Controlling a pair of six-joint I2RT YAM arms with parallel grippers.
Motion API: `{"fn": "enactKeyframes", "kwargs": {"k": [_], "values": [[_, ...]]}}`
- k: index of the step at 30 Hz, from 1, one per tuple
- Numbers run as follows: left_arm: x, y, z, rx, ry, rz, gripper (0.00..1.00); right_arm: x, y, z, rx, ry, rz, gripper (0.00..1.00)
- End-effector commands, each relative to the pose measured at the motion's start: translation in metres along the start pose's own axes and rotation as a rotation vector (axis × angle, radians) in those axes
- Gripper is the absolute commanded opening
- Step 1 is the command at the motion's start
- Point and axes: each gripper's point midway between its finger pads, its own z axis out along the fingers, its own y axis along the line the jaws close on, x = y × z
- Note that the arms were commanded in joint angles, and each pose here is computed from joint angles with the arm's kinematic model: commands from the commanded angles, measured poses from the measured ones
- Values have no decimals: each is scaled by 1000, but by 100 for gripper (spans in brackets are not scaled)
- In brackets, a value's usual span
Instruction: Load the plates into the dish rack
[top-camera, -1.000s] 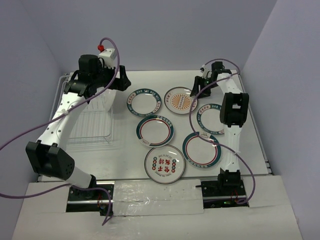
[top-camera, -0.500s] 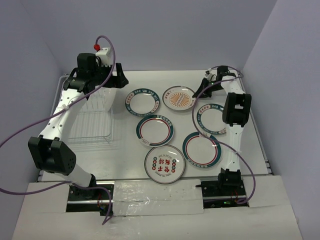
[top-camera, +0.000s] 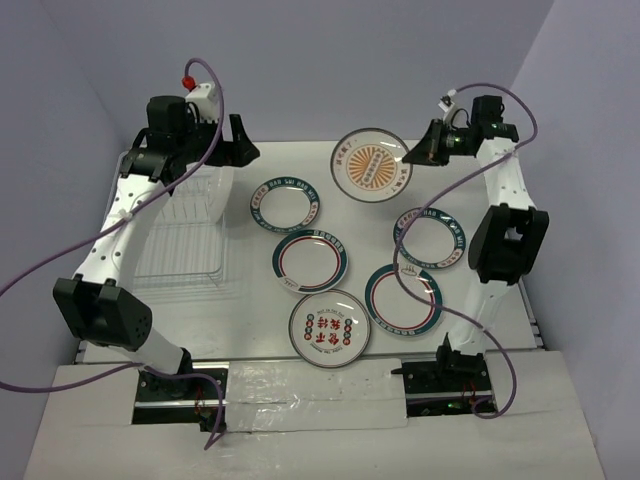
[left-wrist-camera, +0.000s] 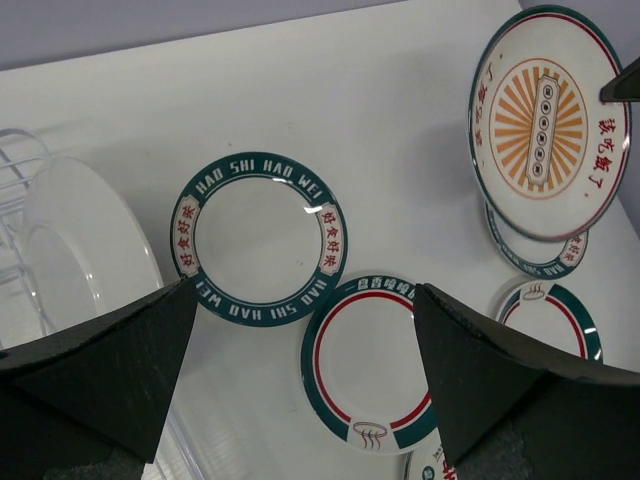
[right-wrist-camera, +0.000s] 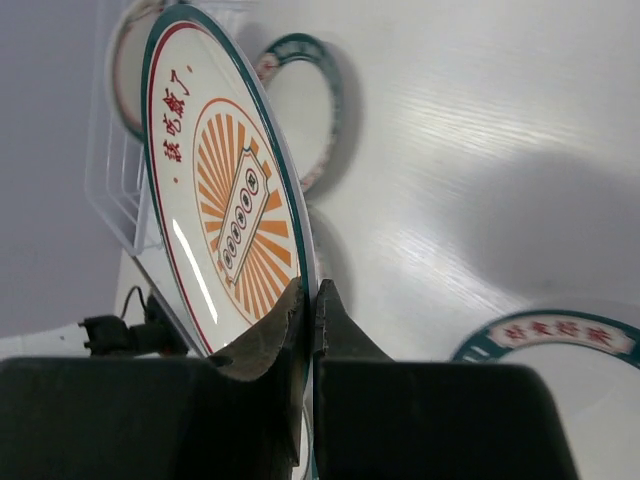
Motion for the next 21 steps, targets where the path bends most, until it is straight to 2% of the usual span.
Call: {"fn": "enactKeyframes", "kwargs": {"k": [1, 7, 13, 21], "values": [[-27, -25, -19, 80, -64, 14, 99, 16, 88, -1, -129, 15, -192, 0], [-22, -50, -24, 183, -24, 52, 98, 42, 162, 7, -158, 39, -370, 0], [6, -70, -21, 244, 48, 86, 92, 59, 205, 6, -202, 50, -482, 0], [33, -81, -12, 328, 134, 57, 72, 79, 239, 3, -257, 67, -552, 0]]}}
